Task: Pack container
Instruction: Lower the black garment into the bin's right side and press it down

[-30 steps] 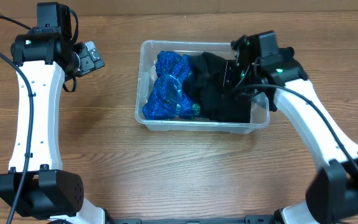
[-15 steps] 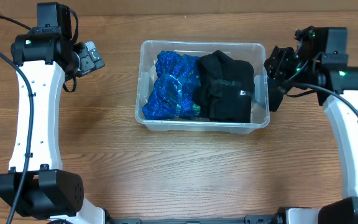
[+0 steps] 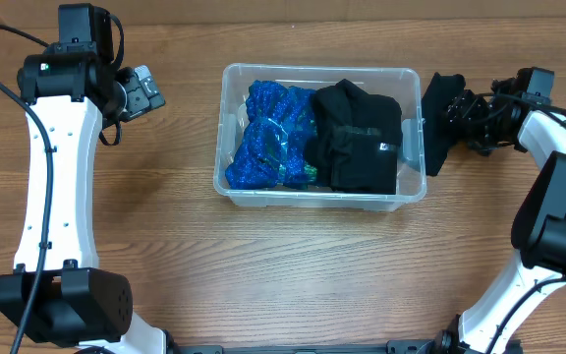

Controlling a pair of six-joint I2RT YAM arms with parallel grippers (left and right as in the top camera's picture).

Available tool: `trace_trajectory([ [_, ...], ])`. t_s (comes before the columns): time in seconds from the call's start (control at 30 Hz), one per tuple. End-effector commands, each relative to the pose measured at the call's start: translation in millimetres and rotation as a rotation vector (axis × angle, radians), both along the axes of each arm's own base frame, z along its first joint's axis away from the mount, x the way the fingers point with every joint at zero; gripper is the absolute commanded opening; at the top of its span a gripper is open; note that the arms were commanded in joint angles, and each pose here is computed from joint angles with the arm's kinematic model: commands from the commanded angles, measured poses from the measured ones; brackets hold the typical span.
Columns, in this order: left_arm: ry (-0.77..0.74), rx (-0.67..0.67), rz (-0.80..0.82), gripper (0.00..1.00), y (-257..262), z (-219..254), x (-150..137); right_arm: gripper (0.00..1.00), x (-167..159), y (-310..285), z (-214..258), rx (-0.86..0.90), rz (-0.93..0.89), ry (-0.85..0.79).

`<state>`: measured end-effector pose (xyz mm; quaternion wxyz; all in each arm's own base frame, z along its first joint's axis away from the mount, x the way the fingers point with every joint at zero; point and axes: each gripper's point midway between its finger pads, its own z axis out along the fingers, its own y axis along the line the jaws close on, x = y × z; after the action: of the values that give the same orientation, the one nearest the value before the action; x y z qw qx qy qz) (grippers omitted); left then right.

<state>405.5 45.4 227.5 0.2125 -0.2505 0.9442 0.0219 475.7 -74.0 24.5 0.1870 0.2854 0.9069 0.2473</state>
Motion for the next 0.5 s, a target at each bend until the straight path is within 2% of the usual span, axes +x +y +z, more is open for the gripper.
trace_trajectory([
  [0.0,-0.003,0.020,-0.013,1.00,2,2,1,0.62,3,24,-12,0.107,0.049,-0.003],
  [0.07,-0.003,0.020,-0.013,1.00,2,2,1,0.24,4,25,-11,0.110,0.047,-0.006],
  [0.1,-0.003,0.020,-0.013,1.00,2,2,1,0.09,2,25,-10,0.117,0.037,0.007],
  [0.13,-0.003,0.020,-0.013,1.00,2,2,1,0.04,0,23,-5,0.125,0.030,0.012],
  [0.23,-0.003,0.020,-0.013,1.00,2,2,1,0.04,-7,29,56,0.144,0.057,-0.056],
  [0.3,-0.003,0.020,-0.013,1.00,2,2,1,0.04,-20,39,119,0.122,0.102,-0.152],
  [0.37,-0.003,0.020,-0.013,1.00,2,2,1,0.04,-44,56,195,0.078,0.135,-0.277],
  [0.47,-0.003,0.020,-0.013,1.00,2,2,1,0.04,-77,93,271,0.034,0.218,-0.446],
])
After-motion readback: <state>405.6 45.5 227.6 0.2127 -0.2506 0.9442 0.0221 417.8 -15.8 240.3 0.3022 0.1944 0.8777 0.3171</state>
